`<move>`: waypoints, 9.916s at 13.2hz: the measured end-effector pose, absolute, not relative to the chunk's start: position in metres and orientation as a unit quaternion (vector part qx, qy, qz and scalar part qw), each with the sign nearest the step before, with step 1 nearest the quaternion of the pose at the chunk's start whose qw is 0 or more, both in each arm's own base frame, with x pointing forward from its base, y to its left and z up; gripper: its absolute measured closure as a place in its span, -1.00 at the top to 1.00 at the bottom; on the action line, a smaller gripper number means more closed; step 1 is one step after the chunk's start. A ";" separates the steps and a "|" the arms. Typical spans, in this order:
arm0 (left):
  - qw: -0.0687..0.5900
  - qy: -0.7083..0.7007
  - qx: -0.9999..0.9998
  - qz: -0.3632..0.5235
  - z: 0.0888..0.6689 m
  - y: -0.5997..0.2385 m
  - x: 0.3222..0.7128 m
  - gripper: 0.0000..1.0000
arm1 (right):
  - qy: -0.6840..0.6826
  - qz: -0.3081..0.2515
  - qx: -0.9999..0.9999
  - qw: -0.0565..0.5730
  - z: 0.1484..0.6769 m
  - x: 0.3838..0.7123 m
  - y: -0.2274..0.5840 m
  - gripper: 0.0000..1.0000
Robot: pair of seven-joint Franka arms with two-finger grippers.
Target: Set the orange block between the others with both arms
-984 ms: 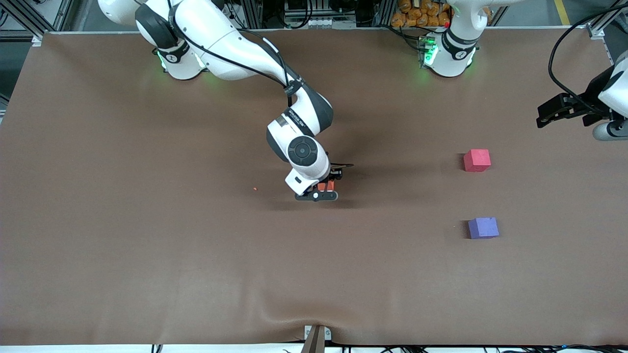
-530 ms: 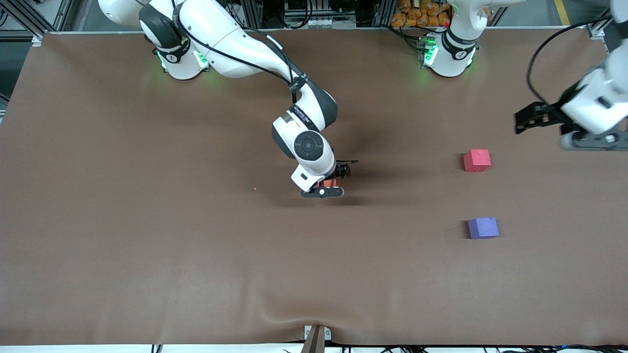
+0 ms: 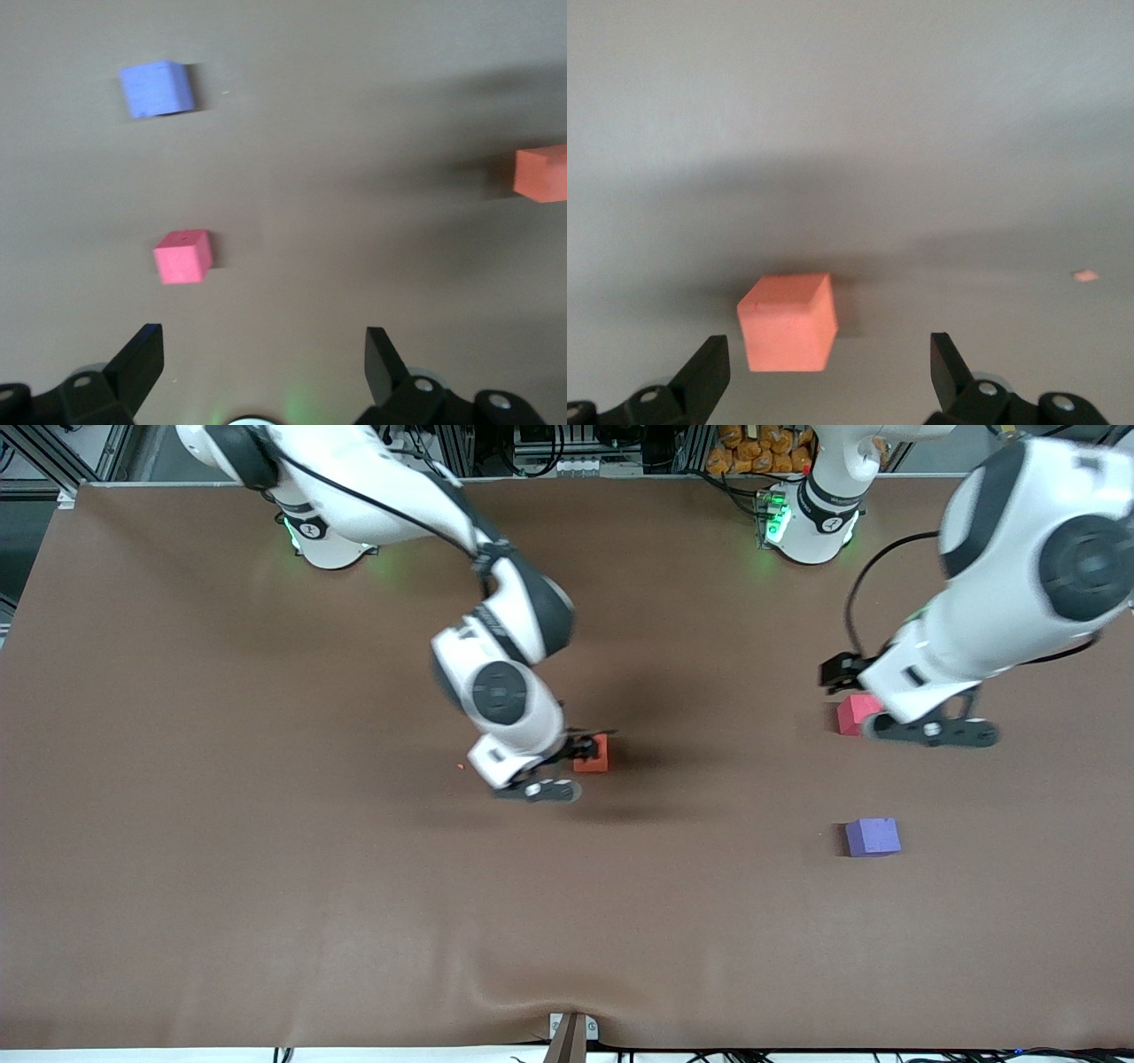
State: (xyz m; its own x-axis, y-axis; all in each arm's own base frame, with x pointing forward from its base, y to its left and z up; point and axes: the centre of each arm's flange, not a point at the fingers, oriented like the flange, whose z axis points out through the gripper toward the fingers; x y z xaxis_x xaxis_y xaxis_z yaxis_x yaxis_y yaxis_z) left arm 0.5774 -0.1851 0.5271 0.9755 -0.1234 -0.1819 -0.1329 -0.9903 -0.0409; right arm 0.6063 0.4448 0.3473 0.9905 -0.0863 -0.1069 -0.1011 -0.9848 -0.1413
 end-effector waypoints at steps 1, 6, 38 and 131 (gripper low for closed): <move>0.027 0.066 -0.994 0.087 0.519 -0.205 0.578 1.00 | 0.047 0.043 -0.995 0.073 0.369 0.623 0.413 1.00; 0.025 0.057 -0.996 0.065 0.475 -0.294 0.574 1.00 | 0.023 0.013 -0.999 0.032 0.445 0.663 0.239 1.00; 0.017 -0.024 -0.997 0.071 0.203 -0.502 0.527 1.00 | 0.053 0.020 -0.998 -0.008 0.668 0.511 -0.036 1.00; 0.006 0.020 -1.000 0.017 0.632 -0.044 0.510 1.00 | 0.031 0.026 -0.999 -0.008 0.644 0.538 -0.015 1.00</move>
